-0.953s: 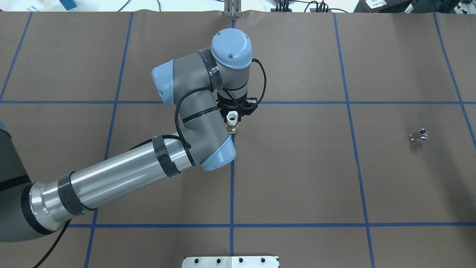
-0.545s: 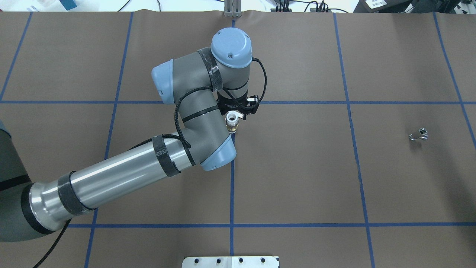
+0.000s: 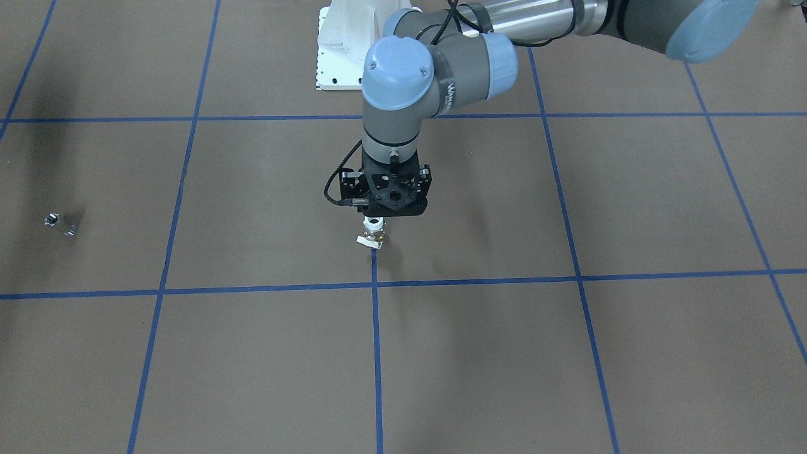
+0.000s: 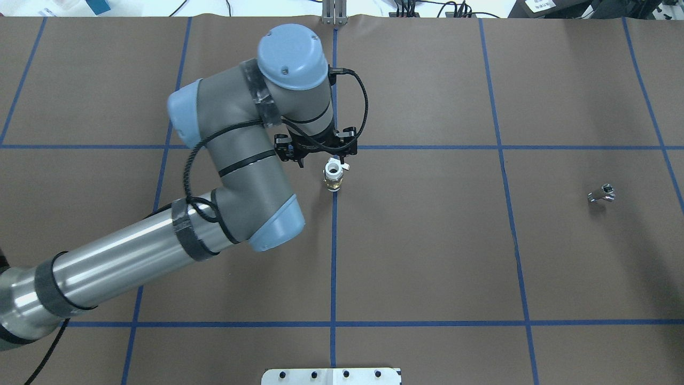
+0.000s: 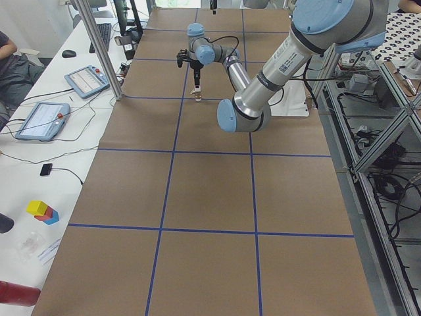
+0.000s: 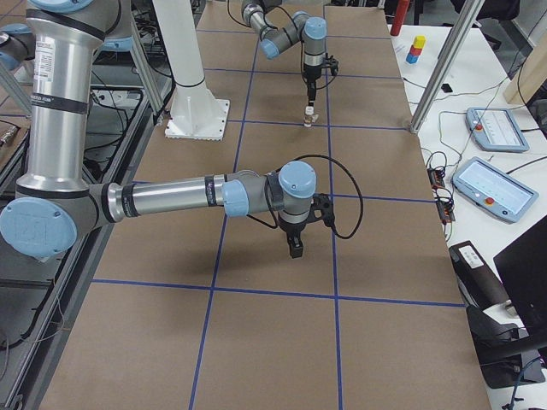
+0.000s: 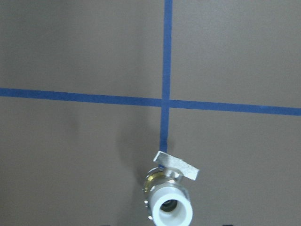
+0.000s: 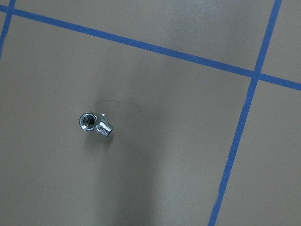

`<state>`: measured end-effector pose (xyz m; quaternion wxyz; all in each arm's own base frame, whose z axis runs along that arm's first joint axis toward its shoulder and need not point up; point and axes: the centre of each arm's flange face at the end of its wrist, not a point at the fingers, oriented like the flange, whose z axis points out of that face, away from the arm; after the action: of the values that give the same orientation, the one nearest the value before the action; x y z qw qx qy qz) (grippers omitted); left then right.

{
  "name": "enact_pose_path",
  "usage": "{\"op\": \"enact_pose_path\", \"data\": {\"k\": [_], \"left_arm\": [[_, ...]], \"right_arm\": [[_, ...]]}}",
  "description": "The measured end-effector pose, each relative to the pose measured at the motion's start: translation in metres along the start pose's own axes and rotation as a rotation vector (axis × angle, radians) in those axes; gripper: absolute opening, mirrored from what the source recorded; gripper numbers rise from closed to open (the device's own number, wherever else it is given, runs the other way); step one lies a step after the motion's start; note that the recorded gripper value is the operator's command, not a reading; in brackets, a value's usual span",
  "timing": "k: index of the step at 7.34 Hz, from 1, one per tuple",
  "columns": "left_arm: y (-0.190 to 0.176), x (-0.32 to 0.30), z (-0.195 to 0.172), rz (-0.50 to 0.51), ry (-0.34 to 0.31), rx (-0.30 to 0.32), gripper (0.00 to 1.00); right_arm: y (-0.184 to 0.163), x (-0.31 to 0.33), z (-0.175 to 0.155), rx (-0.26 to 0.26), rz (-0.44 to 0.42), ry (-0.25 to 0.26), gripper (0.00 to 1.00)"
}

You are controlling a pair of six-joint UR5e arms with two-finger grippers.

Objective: Assemble PPR valve and pipe with both arms
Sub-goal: 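Withdraw the left gripper from the valve while the right gripper reaches the chrome elbow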

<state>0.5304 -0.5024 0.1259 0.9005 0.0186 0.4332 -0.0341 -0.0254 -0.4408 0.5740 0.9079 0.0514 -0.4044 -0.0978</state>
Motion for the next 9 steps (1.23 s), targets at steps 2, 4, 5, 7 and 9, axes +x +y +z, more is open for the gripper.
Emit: {"op": "enact_pose_path", "data": {"k": [2,4,5,7,9], "left_arm": [[0.015,-0.075,-0.028,0.049,0.029,0.024,0.84],[0.03,-0.124,-0.048,0.074,0.038,0.042,0.84],[0.032,-0.135,-0.052,0.075,0.037,0.047,0.84],[0.033,-0.143,-0.051,0.073,0.032,0.046,0.84],[0.031,-0.145,-0.052,0.075,0.03,0.049,0.84]], "right_arm": [[-0.006,-0.011,0.015,0.026,0.074,0.006,0.99],[-0.012,-0.032,0.035,0.033,0.132,0.01,0.96],[-0.014,-0.046,0.048,0.056,0.157,0.007,0.96],[-0.014,-0.06,0.071,0.108,0.169,-0.016,0.96],[-0.014,-0.079,0.095,0.116,0.152,0.014,0.93]]}}
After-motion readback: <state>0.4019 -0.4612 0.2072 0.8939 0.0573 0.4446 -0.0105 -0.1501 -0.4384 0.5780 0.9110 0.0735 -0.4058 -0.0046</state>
